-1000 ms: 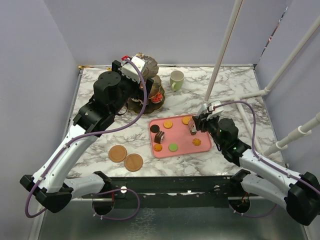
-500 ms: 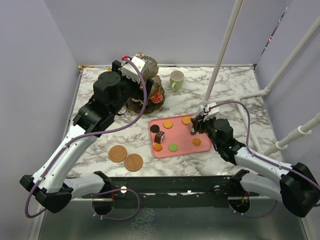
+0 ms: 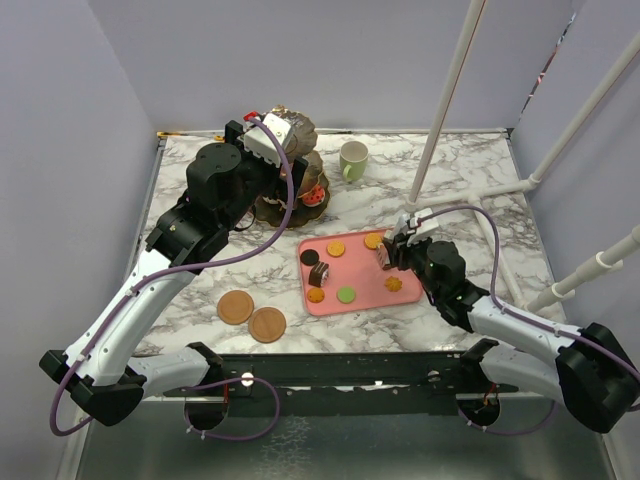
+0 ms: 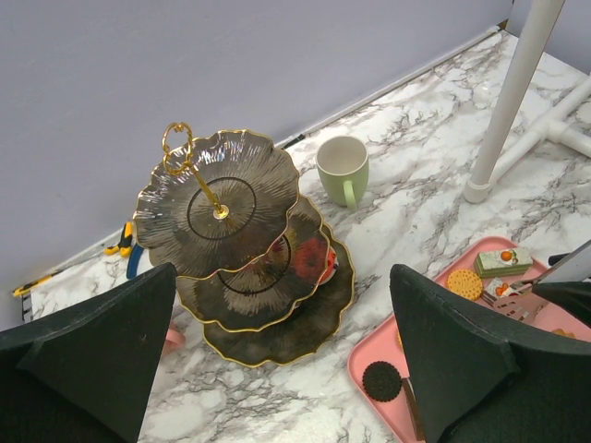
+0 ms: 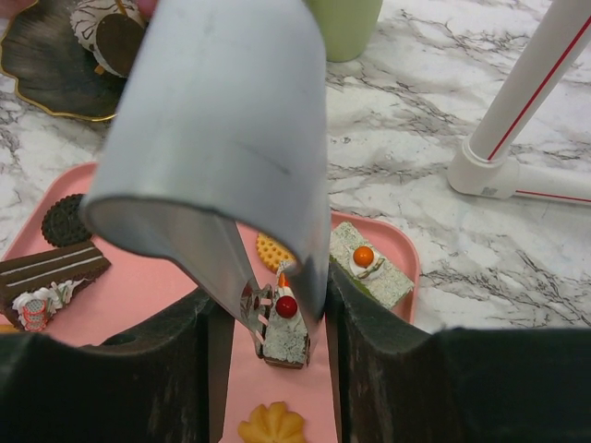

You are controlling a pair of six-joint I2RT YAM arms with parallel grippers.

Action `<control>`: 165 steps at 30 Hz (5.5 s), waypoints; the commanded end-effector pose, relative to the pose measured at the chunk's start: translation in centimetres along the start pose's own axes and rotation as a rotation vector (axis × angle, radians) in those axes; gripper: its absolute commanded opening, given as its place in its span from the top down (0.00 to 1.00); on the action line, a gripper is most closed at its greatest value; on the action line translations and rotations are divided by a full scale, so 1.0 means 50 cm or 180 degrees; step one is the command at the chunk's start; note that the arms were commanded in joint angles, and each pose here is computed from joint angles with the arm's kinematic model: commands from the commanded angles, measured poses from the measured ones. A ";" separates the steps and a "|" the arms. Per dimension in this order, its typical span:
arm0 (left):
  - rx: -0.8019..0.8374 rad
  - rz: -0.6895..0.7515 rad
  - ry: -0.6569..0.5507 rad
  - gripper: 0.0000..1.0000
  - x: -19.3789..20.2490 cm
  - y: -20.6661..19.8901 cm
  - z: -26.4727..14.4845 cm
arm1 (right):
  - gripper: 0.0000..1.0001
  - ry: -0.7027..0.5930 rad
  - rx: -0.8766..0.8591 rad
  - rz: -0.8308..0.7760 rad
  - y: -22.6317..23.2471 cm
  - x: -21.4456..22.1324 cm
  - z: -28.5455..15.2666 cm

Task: Serve the afternoon tea
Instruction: Pick up the desert from the tray, then place the desert on the desert table.

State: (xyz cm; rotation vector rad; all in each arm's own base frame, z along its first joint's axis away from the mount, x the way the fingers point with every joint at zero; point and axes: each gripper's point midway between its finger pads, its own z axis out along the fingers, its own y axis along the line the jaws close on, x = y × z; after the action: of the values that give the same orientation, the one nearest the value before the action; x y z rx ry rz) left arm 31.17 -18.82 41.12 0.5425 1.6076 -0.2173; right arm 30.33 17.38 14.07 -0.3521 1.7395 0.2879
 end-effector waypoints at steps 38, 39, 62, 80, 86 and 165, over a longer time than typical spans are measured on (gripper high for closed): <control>0.0076 -0.0007 -0.0131 0.17 -0.025 -0.003 -0.016 | 0.99 -0.0920 -0.0261 -0.0029 0.038 -0.274 0.009; 0.0046 -0.0027 -0.0124 0.12 -0.024 -0.001 -0.015 | 0.99 -0.0975 -0.0290 -0.0031 0.044 -0.298 0.016; -0.0608 -0.0361 0.0131 0.01 0.012 0.056 0.022 | 0.99 -0.1216 -0.1055 -0.0325 0.201 -0.468 0.290; -0.0569 -0.0309 0.0039 0.01 -0.004 0.059 0.001 | 0.99 -0.1311 -0.1069 -0.0274 0.220 -0.436 0.366; -0.0571 -0.0280 0.0055 0.01 0.003 0.060 -0.002 | 0.99 -0.1265 -0.1151 -0.0282 0.233 -0.430 0.383; -0.0380 -0.0311 -0.0080 0.01 -0.032 0.045 -0.012 | 0.48 -0.0577 0.0498 -0.0092 -0.061 -0.156 0.010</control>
State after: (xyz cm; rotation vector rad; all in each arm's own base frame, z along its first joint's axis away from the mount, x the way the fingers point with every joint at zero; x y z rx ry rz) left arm 32.08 -16.98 41.62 0.3721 1.6448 -0.1747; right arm 32.82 16.40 21.77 -0.2721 1.5692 0.1985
